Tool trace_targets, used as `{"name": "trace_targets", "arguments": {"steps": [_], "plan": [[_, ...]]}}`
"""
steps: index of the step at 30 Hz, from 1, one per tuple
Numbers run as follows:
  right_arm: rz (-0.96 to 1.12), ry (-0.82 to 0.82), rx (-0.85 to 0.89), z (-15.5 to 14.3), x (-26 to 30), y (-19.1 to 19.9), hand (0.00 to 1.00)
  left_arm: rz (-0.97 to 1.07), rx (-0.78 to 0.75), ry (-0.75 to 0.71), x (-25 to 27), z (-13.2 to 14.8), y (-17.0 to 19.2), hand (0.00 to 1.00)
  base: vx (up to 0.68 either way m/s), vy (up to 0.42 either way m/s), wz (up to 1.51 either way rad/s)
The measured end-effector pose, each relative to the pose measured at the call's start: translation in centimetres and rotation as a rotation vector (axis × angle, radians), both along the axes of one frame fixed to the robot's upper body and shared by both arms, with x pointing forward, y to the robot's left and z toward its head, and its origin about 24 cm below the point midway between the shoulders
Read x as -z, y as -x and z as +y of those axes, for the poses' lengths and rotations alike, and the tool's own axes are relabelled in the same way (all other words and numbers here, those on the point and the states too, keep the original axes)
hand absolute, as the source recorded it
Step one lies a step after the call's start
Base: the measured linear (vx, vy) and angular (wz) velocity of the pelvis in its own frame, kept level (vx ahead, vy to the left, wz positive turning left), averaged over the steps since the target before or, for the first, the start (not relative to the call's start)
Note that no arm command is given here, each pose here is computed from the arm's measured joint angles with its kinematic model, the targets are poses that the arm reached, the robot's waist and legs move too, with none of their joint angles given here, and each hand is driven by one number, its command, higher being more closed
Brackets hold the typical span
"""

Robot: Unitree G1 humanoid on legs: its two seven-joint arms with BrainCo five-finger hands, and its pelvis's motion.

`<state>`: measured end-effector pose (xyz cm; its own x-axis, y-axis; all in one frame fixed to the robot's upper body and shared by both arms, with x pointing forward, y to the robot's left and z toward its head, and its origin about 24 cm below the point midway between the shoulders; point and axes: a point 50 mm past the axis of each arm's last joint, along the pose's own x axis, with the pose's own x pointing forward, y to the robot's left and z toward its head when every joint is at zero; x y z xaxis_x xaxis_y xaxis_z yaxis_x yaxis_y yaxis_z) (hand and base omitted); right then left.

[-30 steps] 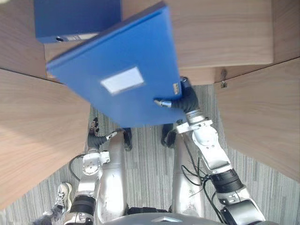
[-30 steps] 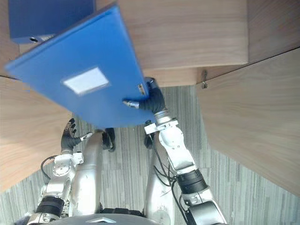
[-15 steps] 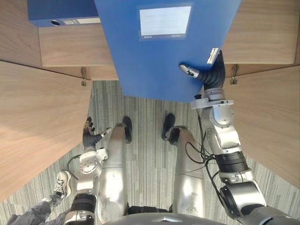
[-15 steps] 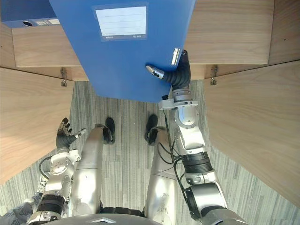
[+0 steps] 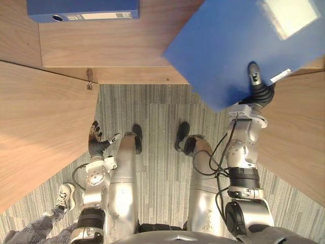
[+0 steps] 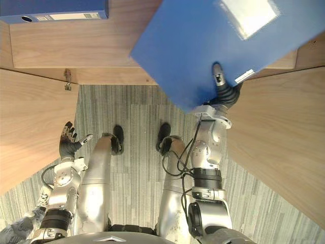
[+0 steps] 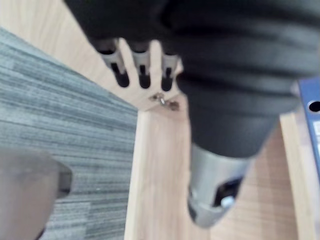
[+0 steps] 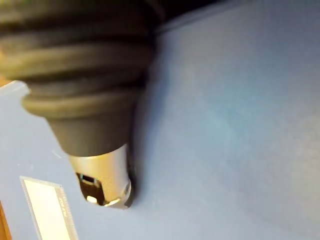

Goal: Walk over to the cabinet, pick up the folder, carry it to the office cabinet, place the folder inside the office cabinet, then close the office cabinet door

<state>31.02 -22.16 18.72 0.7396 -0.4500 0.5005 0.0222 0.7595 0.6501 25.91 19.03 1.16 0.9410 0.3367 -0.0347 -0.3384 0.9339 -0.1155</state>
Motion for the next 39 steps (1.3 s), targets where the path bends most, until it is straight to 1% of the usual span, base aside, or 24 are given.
{"name": "trace_targets", "arguments": {"steps": [4, 7, 9, 15, 23, 31, 37, 39], "plan": [[-0.005, -0.081, -0.023, 0.0, -0.7, -1.3, 1.0, -0.007, -0.003, 0.003, -0.2, 0.0, -0.2, 0.0, -0.1, -0.037, 0.02], [-0.02, -0.139, -0.06, 0.6, -1.9, -2.5, 1.0, -0.007, -0.019, 0.013, -0.2, 0.0, -0.1, 0.0, -0.06, -0.029, 0.02], [-0.067, -0.176, -0.08, 0.9, -3.0, -2.7, 1.0, -0.006, -0.031, 0.026, -0.1, -0.1, -0.1, 0.0, -0.04, -0.02, 0.0], [-0.08, -0.273, -0.107, 1.0, -3.6, -3.0, 1.0, -0.002, -0.035, 0.038, 0.0, -0.5, -0.1, 0.0, -0.06, -0.01, 0.01], [-0.173, -0.332, -0.132, 1.1, -6.2, -3.1, 1.0, -0.004, -0.053, 0.037, -0.1, -0.5, -0.1, 0.0, -0.08, 0.003, 0.04], [-0.198, -0.425, -0.161, 1.4, -9.2, -3.8, 1.0, 0.005, -0.064, 0.038, 0.0, -0.3, -0.1, 0.0, -0.08, -0.008, 0.01], [-0.202, -0.438, -0.178, 1.4, -9.9, -3.9, 1.0, 0.013, -0.074, 0.034, 0.1, -0.3, -0.1, 0.0, -0.04, -0.028, 0.05], [-0.209, -0.429, -0.163, 0.8, -10.1, -3.7, 1.0, 0.017, -0.067, 0.033, 0.1, -0.5, 0.0, 0.0, -0.01, -0.042, 0.11]]}}
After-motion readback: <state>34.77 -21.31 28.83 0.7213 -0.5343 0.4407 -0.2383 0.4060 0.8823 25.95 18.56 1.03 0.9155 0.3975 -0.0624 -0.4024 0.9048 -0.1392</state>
